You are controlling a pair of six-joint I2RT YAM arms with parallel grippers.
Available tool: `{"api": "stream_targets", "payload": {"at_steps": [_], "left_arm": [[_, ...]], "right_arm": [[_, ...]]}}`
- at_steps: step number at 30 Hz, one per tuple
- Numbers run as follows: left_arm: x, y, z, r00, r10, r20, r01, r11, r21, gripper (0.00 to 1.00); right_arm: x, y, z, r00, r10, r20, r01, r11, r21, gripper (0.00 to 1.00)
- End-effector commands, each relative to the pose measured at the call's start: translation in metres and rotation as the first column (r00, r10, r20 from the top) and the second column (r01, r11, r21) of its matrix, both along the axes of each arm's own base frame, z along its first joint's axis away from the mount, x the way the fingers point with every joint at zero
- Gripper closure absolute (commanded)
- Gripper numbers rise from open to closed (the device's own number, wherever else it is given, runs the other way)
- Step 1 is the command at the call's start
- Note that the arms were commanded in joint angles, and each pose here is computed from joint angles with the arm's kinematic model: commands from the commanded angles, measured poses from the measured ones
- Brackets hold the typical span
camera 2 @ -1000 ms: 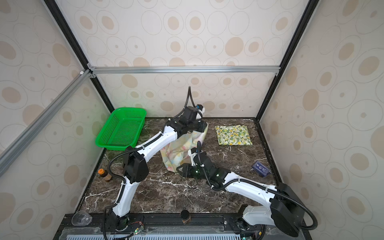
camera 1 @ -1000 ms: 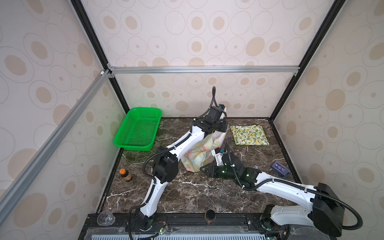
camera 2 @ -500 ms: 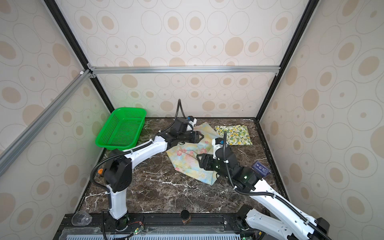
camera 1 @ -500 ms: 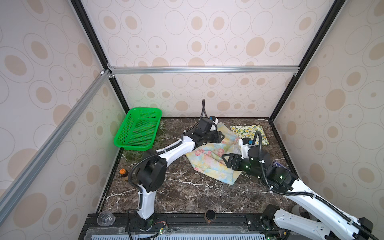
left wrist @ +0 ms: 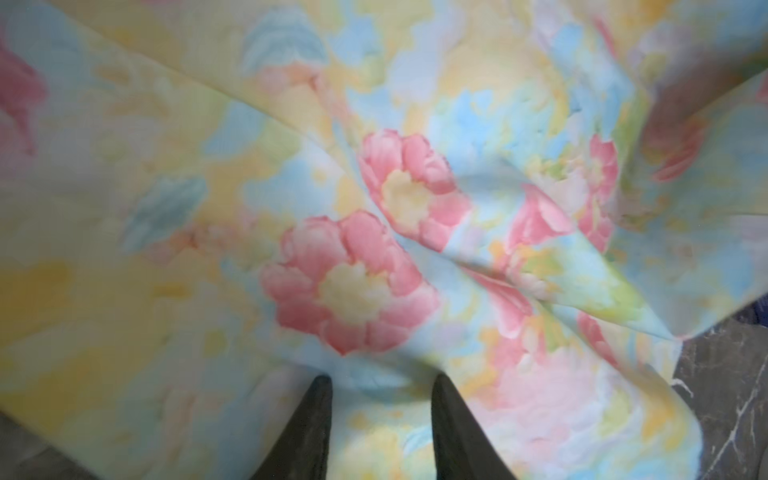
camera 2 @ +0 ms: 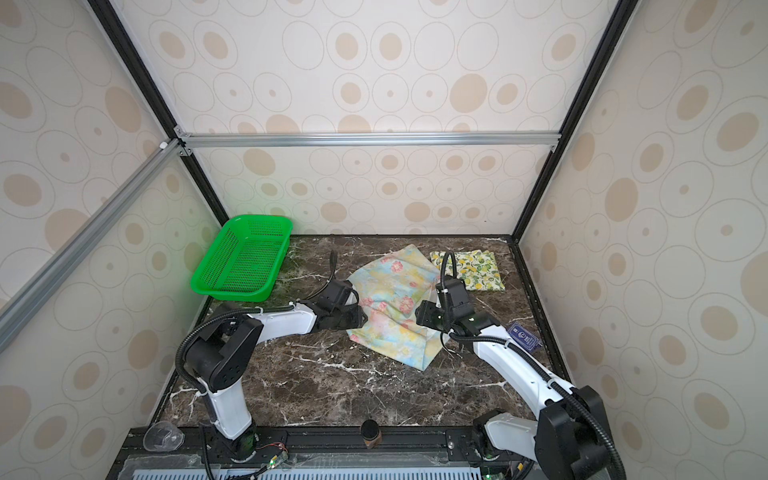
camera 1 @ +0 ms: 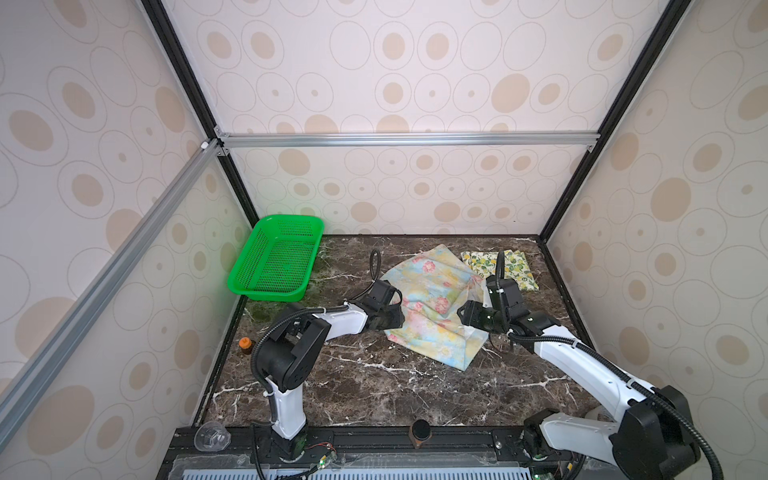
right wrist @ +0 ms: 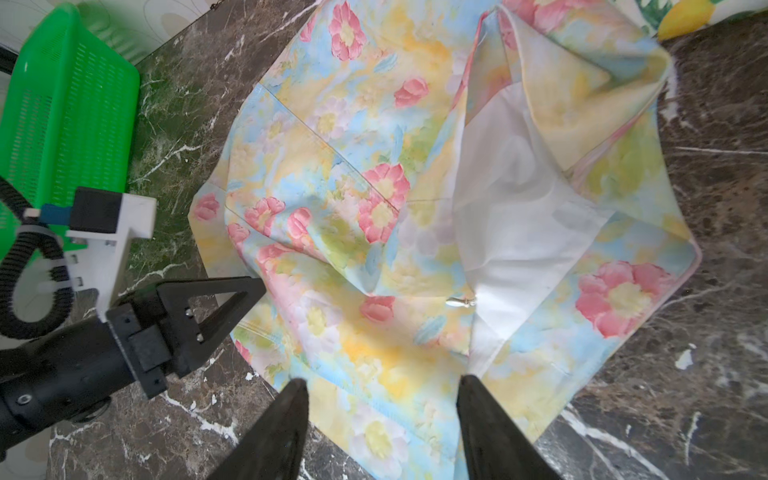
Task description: Fold and stack the skirts
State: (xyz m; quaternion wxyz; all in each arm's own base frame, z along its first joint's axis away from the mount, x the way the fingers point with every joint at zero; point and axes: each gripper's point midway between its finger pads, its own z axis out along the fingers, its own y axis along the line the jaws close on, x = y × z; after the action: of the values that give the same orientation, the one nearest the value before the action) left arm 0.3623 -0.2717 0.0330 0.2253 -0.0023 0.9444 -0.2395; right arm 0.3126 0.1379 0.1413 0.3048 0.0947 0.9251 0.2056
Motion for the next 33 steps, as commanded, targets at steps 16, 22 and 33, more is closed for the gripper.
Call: {"api": "stream_targets", "payload": {"at_steps": [16, 22, 33], "left_arm": [[0.068, 0.119, 0.011, 0.976, 0.158, 0.148, -0.186, 0.963, 0.195, 0.60], [0.106, 0.108, 0.083, 0.934, 0.127, 0.334, -0.186, 0.971, 0.152, 0.58], [-0.013, 0.037, 0.088, 0.978, -0.058, 0.199, 0.020, 0.982, 0.187, 0.55]], "right_arm": [[-0.001, -0.016, -0.035, 0.989, -0.062, -0.133, 0.068, 0.997, 0.043, 0.47], [0.001, -0.015, -0.037, 0.992, -0.045, -0.120, 0.049, 0.998, 0.029, 0.50], [0.046, -0.009, -0.038, 0.997, 0.030, -0.069, -0.038, 0.992, -0.121, 0.50]]}}
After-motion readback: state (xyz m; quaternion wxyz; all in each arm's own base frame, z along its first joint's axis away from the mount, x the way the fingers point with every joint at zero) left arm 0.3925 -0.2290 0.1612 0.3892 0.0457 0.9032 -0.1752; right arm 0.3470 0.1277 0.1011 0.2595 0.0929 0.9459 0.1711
